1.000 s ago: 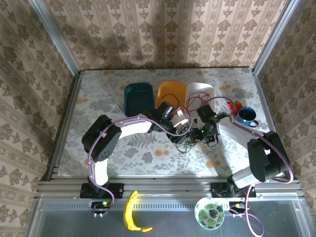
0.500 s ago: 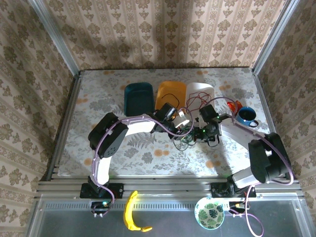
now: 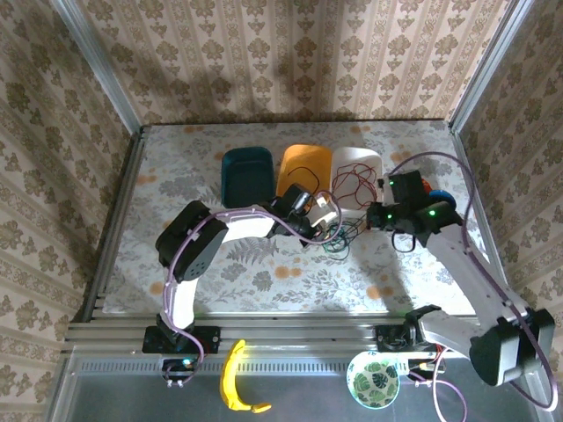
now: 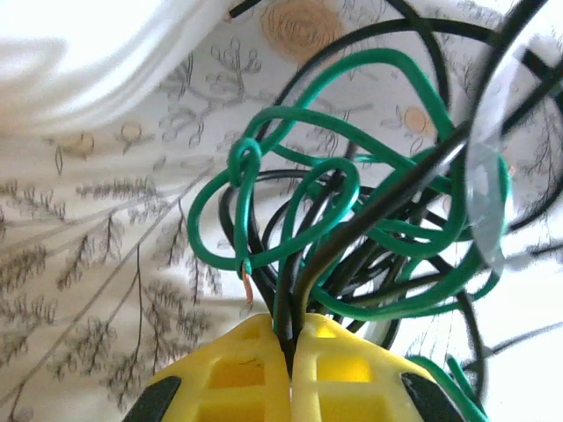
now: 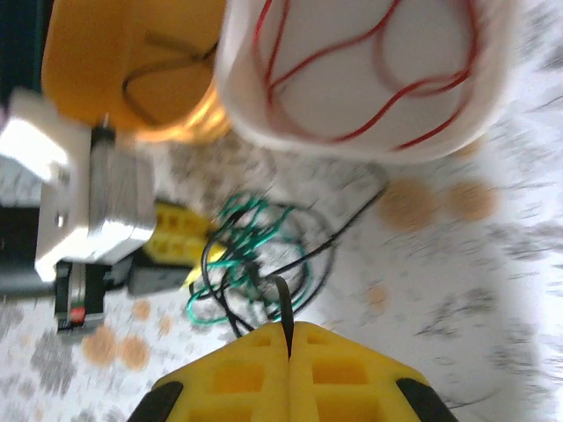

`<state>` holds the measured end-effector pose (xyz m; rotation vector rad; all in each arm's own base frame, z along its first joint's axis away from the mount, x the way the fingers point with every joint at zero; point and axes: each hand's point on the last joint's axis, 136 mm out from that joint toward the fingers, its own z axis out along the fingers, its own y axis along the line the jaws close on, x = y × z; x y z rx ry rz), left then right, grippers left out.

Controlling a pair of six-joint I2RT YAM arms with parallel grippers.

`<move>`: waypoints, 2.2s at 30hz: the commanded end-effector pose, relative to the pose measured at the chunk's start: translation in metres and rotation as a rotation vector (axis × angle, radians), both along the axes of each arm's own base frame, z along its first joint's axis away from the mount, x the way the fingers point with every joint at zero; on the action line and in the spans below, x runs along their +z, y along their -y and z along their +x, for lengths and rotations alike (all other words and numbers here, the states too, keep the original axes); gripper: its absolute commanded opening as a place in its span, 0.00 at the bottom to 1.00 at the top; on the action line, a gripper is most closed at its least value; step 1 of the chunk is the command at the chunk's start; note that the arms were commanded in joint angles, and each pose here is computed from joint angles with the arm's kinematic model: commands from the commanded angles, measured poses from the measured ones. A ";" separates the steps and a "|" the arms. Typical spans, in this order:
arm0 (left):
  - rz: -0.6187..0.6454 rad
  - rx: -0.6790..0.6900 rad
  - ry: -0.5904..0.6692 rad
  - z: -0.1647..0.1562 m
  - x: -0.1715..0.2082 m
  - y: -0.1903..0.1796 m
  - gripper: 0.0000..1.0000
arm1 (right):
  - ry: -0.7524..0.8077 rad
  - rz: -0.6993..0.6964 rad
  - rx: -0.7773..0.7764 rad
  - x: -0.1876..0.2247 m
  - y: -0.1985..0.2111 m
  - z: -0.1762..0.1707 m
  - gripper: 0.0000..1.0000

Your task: Untangle the cables

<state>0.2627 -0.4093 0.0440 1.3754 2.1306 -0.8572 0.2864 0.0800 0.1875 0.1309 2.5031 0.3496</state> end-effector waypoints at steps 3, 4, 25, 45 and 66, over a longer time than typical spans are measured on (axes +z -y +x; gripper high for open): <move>0.099 0.071 -0.039 -0.006 -0.017 -0.040 0.00 | 0.190 -0.125 -0.294 0.059 0.068 0.008 0.00; 0.106 0.080 -0.040 -0.006 -0.019 -0.045 0.00 | 0.204 -0.138 -0.322 0.064 0.076 0.007 0.00; 0.135 0.145 -0.038 -0.009 -0.017 -0.073 0.00 | -0.042 0.092 0.268 -0.004 -0.064 -0.024 0.24; 0.145 0.155 -0.022 -0.010 -0.016 -0.073 0.00 | -0.383 0.007 0.499 -0.122 -0.121 -0.058 0.22; 0.167 0.148 -0.011 -0.010 -0.020 -0.078 0.00 | 0.230 -0.264 -0.412 0.083 0.110 0.009 0.00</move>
